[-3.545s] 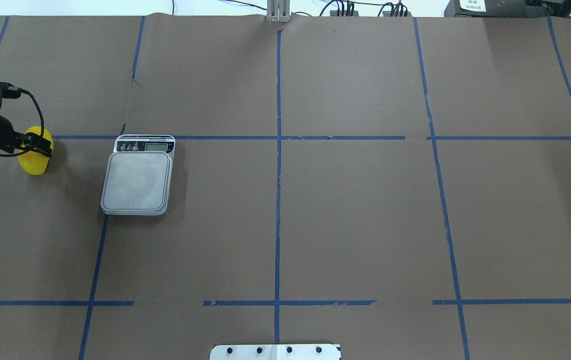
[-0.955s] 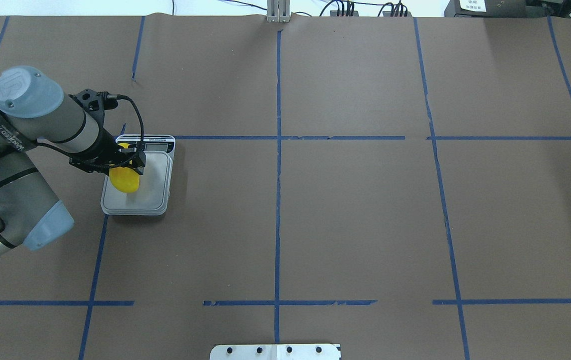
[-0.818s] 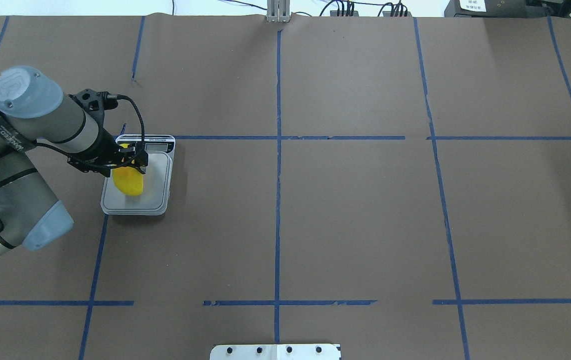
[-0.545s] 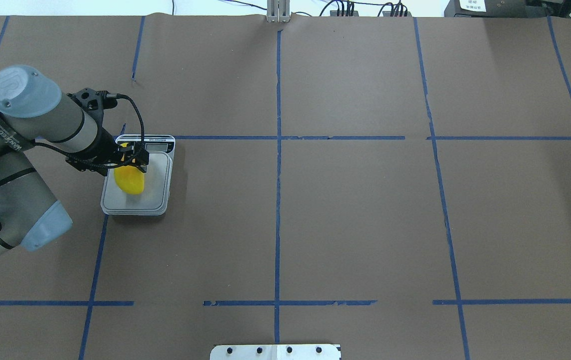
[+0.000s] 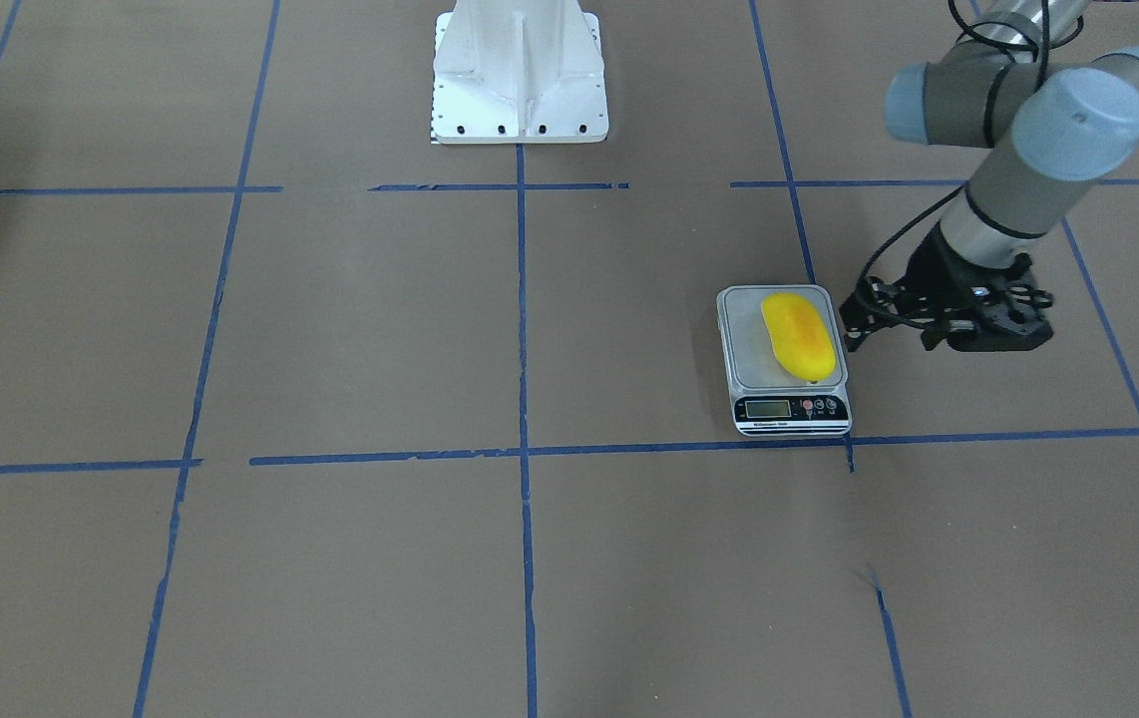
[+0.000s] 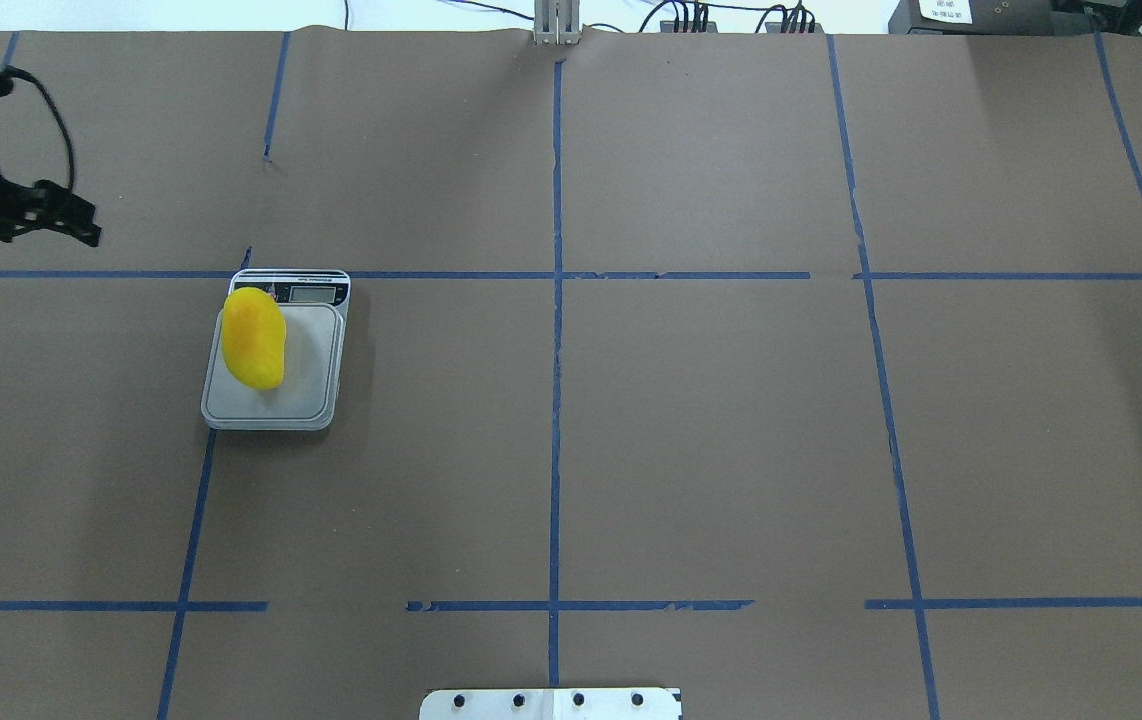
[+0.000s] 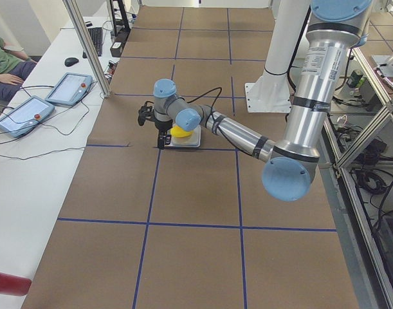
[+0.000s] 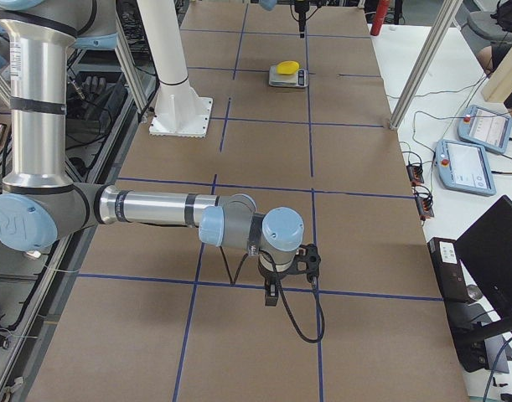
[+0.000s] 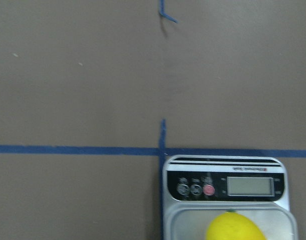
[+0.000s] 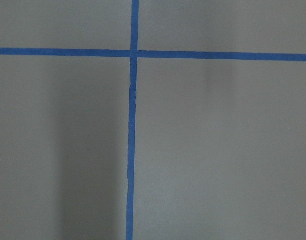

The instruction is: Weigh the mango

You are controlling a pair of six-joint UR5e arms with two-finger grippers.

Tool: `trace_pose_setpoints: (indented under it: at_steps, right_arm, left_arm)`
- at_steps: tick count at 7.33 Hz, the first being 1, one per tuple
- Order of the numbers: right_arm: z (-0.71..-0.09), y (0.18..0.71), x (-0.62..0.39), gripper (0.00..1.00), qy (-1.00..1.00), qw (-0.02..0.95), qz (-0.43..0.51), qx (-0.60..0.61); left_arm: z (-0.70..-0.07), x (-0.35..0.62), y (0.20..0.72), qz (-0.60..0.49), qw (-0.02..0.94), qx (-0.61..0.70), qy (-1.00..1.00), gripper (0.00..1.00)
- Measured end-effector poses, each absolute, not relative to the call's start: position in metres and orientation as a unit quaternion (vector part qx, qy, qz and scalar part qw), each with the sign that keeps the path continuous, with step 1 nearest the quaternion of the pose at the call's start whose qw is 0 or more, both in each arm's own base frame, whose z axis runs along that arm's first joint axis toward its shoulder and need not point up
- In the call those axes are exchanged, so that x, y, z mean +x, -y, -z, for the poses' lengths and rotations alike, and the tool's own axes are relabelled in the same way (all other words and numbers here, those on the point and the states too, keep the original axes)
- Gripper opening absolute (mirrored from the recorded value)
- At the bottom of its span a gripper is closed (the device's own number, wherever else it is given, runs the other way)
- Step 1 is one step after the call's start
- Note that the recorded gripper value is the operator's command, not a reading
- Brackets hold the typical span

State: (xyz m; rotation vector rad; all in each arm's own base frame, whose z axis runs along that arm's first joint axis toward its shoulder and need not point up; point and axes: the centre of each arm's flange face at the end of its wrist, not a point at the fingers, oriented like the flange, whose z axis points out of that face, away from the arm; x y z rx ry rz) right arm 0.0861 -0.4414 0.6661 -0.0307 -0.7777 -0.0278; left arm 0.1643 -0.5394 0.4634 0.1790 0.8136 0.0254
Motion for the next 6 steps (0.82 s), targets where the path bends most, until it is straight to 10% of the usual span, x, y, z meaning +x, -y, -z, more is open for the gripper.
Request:
trace_pose_setpoints:
  at_steps: [6]
  right_arm:
    - [-0.666, 0.441, 0.086, 1.0, 0.379, 0.925, 0.013, -0.015]
  left_arm:
    - [-0.622, -0.021, 0.498, -0.022, 0.912, 0.045, -0.406, 1.0]
